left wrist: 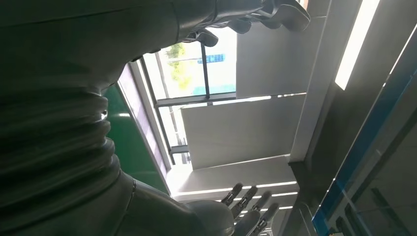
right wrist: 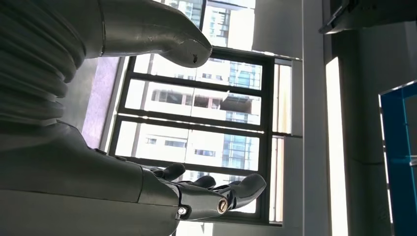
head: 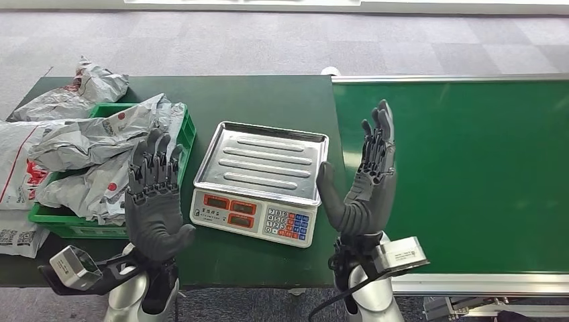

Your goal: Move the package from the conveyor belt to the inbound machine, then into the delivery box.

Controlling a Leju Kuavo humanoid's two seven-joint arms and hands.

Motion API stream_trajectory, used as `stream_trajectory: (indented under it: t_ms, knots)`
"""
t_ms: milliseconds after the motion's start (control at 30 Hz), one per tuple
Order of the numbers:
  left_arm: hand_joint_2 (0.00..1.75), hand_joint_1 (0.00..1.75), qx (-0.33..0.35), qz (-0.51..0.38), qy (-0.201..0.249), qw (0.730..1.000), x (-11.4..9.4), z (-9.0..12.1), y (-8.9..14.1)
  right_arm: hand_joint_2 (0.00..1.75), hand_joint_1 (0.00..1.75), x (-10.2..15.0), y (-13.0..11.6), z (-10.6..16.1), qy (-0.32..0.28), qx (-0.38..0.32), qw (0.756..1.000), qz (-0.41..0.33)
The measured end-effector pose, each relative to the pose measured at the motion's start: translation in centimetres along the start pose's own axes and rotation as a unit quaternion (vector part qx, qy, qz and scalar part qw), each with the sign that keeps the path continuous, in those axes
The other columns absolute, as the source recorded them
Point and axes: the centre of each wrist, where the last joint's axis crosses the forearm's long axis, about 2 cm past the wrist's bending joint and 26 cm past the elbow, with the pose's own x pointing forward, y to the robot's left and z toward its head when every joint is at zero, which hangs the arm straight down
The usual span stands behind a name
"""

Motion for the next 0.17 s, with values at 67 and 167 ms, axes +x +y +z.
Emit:
stream_trajectory:
  t_ms: [67, 167]
  knots:
    - [1.75, 0.0, 0.0, 0.0, 0.001, 1.0, 0.15, 0.42, -0.33, 1.75, 0.0, -0.03, 0.15, 0.19, 0.0, 0.008, 1.0, -0.004]
    - [1.75, 0.0, 0.002, -0.001, 0.001, 1.0, 0.35, 0.78, -0.54, 1.75, 0.0, -0.05, 0.27, 0.42, 0.001, 0.014, 1.0, -0.007]
